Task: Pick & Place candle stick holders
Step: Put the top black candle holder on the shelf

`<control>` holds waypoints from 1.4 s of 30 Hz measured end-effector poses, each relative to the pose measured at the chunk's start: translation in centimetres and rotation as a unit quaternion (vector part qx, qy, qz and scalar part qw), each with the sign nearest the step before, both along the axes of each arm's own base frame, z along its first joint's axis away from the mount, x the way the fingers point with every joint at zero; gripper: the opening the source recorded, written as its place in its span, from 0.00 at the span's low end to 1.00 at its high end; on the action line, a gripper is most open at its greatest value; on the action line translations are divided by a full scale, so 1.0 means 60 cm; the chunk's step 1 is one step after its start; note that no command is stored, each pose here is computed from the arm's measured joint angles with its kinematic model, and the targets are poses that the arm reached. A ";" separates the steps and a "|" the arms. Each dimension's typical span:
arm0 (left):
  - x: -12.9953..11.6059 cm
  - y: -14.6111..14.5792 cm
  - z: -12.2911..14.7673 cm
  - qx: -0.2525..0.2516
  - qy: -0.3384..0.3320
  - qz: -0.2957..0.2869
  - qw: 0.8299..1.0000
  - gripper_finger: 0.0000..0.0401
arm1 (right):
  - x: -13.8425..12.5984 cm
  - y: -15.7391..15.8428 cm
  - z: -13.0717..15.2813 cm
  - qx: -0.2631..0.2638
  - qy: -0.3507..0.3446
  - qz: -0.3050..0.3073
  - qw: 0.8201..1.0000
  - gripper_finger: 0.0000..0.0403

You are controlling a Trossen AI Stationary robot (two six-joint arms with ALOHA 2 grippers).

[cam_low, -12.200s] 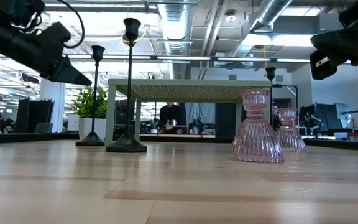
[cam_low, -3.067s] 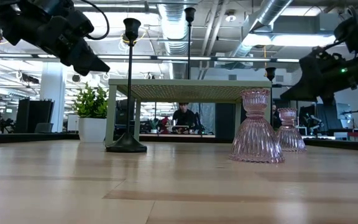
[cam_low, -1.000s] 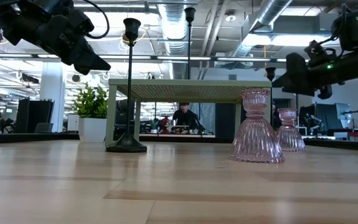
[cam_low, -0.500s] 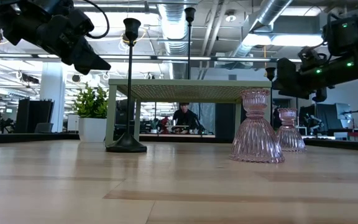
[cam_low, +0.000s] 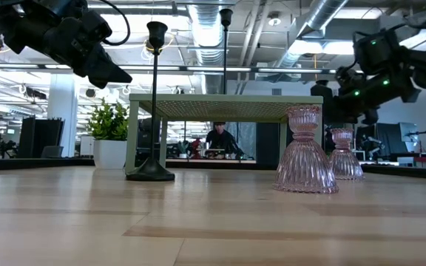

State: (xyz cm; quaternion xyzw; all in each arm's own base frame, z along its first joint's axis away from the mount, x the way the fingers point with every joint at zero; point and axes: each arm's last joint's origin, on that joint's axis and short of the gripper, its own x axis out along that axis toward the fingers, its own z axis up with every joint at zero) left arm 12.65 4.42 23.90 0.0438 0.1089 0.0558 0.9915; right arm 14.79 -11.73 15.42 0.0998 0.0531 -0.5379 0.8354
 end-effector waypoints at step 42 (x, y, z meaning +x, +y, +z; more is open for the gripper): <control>0.000 0.000 0.001 0.001 -0.001 0.000 1.000 0.03 | 0.053 0.042 0.276 -0.086 0.085 0.167 0.979 0.00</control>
